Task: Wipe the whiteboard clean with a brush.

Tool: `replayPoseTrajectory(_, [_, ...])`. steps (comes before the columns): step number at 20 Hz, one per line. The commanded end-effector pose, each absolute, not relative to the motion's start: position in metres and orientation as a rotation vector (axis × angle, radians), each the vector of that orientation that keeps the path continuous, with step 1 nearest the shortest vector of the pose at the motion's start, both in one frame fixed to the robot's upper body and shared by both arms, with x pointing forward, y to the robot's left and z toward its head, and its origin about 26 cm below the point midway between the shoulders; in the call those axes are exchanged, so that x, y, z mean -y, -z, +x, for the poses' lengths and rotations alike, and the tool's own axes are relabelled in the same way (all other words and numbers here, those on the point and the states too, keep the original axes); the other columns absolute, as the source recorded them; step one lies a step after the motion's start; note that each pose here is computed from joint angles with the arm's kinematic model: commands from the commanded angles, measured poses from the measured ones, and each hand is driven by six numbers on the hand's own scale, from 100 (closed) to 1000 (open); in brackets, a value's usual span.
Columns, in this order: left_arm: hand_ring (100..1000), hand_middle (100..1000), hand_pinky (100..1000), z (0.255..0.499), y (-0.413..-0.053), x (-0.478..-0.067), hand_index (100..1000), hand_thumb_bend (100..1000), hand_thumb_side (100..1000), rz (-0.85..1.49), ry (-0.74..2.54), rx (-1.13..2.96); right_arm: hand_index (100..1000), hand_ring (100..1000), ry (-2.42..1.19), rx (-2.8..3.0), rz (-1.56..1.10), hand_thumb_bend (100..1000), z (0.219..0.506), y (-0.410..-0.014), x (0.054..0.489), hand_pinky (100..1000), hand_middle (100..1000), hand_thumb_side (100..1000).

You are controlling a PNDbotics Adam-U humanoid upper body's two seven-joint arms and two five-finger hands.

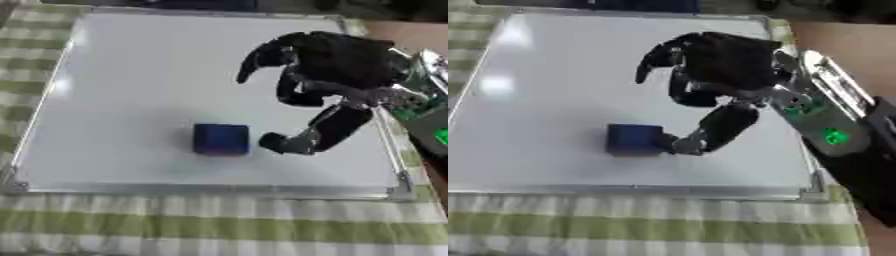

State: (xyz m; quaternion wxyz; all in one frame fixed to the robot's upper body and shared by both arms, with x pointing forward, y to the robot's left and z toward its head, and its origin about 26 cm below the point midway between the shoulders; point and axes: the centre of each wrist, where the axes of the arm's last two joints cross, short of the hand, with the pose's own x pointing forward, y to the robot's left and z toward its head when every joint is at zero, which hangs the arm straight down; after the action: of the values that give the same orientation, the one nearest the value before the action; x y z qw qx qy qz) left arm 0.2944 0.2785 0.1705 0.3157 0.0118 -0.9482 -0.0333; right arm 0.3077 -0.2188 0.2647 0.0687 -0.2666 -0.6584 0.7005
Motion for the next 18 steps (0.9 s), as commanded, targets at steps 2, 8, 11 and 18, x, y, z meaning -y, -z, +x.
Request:
replayPoseTrajectory(2, [493,497,464,0.292,-0.179,-0.281,446,100,1000,0.052,0.123,2.523,100,832,-2.107,1.961,-0.882,313,0.304,-0.270,0.209,759,724,827])
replayPoseTrajectory(8, [493,496,465,0.292,-0.179,-0.281,446,100,1000,0.049,0.127,2.520,100,829,-2.113,1.909,-0.913,340,0.303,-0.263,0.195,748,689,837])
replayPoseTrajectory(11, [493,496,465,0.292,-0.179,-0.280,446,100,1000,0.047,0.128,2.519,100,830,-2.128,1.878,-0.927,350,0.302,-0.260,0.188,745,688,826])
replayPoseTrajectory(18, [492,495,466,0.292,-0.179,-0.280,447,100,1000,0.042,0.132,2.518,100,834,-2.166,1.795,-0.993,378,0.302,-0.255,0.180,745,697,825])
